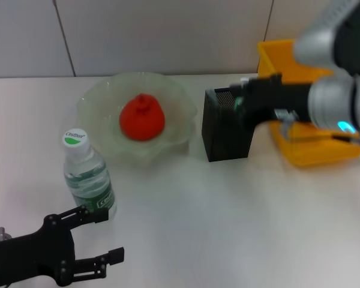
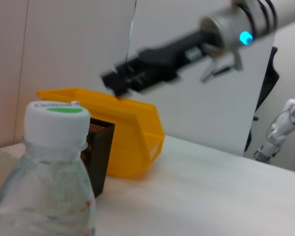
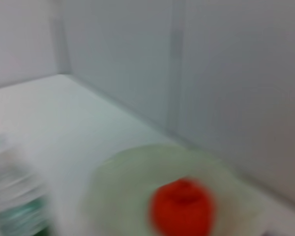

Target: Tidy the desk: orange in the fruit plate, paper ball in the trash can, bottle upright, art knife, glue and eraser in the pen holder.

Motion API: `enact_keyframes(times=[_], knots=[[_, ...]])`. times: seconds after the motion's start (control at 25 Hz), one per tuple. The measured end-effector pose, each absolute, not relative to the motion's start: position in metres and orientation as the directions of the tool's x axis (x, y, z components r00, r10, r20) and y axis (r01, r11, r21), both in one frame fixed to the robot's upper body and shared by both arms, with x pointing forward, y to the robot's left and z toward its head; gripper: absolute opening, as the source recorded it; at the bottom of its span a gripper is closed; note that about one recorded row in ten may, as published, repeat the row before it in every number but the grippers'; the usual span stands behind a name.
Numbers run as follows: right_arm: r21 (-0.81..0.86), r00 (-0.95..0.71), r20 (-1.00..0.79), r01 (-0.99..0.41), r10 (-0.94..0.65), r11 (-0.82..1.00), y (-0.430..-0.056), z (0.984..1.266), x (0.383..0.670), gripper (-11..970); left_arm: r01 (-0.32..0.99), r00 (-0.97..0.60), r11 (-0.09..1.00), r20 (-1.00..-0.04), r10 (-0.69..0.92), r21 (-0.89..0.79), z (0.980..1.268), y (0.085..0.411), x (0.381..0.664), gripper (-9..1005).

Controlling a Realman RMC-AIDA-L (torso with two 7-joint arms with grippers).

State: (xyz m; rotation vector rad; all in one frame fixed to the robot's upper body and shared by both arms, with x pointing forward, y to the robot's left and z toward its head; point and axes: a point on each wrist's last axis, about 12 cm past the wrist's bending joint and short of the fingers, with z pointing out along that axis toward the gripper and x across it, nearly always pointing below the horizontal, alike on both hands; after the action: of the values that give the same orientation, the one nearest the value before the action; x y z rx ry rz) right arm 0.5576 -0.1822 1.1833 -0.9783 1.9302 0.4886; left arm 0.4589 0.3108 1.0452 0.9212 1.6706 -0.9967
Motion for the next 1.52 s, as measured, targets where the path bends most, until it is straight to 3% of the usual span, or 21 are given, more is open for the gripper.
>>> enact_keyframes(times=[0.08, 0.12, 0.28, 0.44, 0.72, 1.08, 1.52], knots=[[-0.017, -0.282, -0.855, -0.823, -0.435, 0.567, -0.187, 1.181, 0.549, 555, 0.9, -0.285, 0.373, -0.951, 0.117, -0.224, 1.048, 0.313, 0.46, 864], [0.031, -0.25, -0.874, -0.883, -0.416, 0.468, -0.199, 1.176, 0.53, 592, 0.901, -0.29, 0.367, -0.95, 0.114, -0.231, 1.05, 0.313, 0.461, 864], [0.078, -0.223, -0.902, -0.926, -0.369, 0.37, -0.219, 1.163, 0.511, 739, 0.918, -0.274, 0.324, -0.956, 0.106, -0.227, 1.055, 0.311, 0.462, 864], [0.128, -0.232, -0.916, -0.943, -0.327, 0.308, -0.25, 1.132, 0.501, 739, 0.932, -0.263, 0.286, -0.958, 0.113, -0.222, 1.06, 0.309, 0.465, 864], [0.167, -0.233, -0.912, -0.963, -0.337, 0.214, -0.262, 1.107, 0.502, 739, 0.939, -0.305, 0.213, -0.94, 0.152, -0.27, 1.065, 0.306, 0.469, 864], [0.153, -0.209, -0.907, -0.972, -0.366, 0.177, -0.258, 1.105, 0.504, 739, 0.931, -0.355, 0.157, -0.915, 0.192, -0.329, 1.078, 0.307, 0.481, 864], [0.145, -0.227, -0.905, -0.96, -0.36, 0.241, -0.284, 1.107, 0.503, 739, 0.933, -0.358, 0.145, -0.894, 0.269, -0.33, 1.1, 0.301, 0.508, 864]])
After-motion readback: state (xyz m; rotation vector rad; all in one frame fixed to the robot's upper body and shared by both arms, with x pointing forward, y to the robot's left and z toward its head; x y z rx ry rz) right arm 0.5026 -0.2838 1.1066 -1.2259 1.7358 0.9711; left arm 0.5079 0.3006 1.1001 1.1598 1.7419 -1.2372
